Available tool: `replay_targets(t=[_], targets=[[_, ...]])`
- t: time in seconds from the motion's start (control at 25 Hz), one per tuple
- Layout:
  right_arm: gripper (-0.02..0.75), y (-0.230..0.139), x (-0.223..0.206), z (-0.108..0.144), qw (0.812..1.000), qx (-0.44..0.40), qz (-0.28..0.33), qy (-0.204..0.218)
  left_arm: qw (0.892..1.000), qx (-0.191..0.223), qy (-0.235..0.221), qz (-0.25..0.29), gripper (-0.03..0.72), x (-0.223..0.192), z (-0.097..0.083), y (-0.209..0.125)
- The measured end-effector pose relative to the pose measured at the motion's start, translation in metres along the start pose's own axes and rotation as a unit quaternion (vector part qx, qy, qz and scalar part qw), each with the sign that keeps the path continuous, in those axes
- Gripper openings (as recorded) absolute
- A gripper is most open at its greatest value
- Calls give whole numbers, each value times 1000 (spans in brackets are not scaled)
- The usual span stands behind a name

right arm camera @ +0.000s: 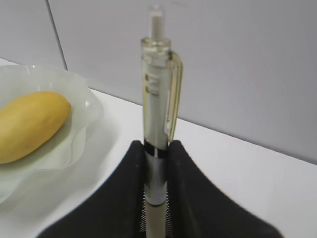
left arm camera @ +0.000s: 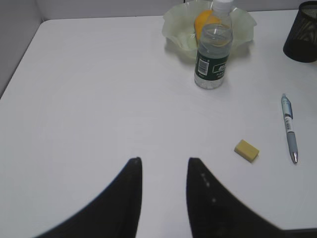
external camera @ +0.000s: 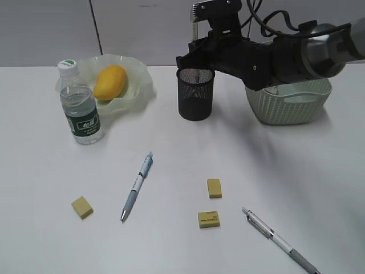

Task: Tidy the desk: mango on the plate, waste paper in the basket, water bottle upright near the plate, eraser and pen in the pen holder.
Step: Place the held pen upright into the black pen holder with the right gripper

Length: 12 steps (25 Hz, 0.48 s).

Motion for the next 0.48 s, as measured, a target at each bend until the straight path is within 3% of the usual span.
replay_targets(t=[0.32, 0.48], targets=[[121, -7, 0, 0, 1000, 3, 28, -1, 1000, 0, 0, 0, 240, 0, 0, 0], [213, -7, 0, 0, 999, 3, 32, -2, 1000, 0, 0, 0, 240, 0, 0, 0]])
Point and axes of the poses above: a point on each arm's last joint axis where the gripper is mounted, x pointing back along that axis away from the gripper, z along the wrist's bending axis when the last joint is at zero, y = z × x, the point moved 2 cm from there along -x, pointing out along that axis toward the gripper, and after that the axes turned 13 degrees about -x, right-handed, at the moved point
